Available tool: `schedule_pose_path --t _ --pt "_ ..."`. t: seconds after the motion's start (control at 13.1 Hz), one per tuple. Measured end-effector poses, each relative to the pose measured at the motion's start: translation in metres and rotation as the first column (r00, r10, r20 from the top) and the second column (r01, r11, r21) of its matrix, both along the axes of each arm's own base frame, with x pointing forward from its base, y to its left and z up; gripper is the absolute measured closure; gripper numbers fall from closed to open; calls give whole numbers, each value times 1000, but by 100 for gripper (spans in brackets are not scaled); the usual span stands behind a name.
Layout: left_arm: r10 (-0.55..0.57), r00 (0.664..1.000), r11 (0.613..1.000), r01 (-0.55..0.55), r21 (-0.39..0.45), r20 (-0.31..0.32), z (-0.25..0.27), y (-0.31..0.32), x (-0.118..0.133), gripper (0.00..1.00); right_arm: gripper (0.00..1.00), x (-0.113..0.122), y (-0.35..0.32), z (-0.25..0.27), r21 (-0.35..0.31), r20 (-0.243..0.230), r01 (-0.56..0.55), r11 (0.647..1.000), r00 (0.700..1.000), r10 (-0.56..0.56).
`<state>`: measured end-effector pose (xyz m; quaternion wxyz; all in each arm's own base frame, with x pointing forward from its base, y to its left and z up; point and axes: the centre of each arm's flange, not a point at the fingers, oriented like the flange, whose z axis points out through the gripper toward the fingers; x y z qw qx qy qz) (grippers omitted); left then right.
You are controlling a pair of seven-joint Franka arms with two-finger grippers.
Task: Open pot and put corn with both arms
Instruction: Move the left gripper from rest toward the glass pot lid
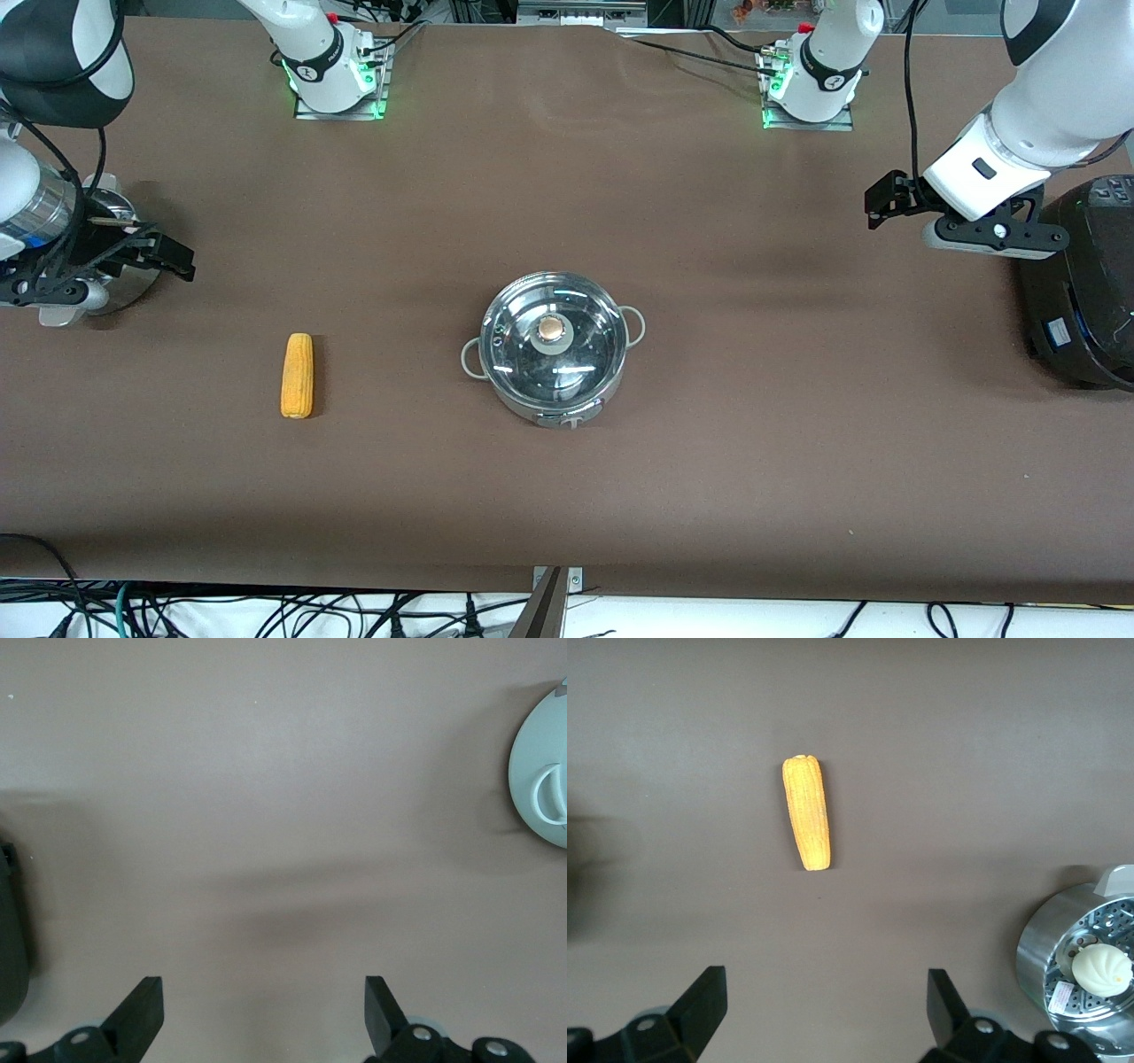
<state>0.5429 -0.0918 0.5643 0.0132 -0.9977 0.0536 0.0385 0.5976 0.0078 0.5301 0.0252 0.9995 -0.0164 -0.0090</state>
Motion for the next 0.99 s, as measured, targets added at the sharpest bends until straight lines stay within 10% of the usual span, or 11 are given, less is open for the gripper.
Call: schedule_pose_path --t 0.99 --pt "-106 994 994 107 -27 21 5 -63 9 0 0 0 2 0 0 1 -3 1000 1000 3"
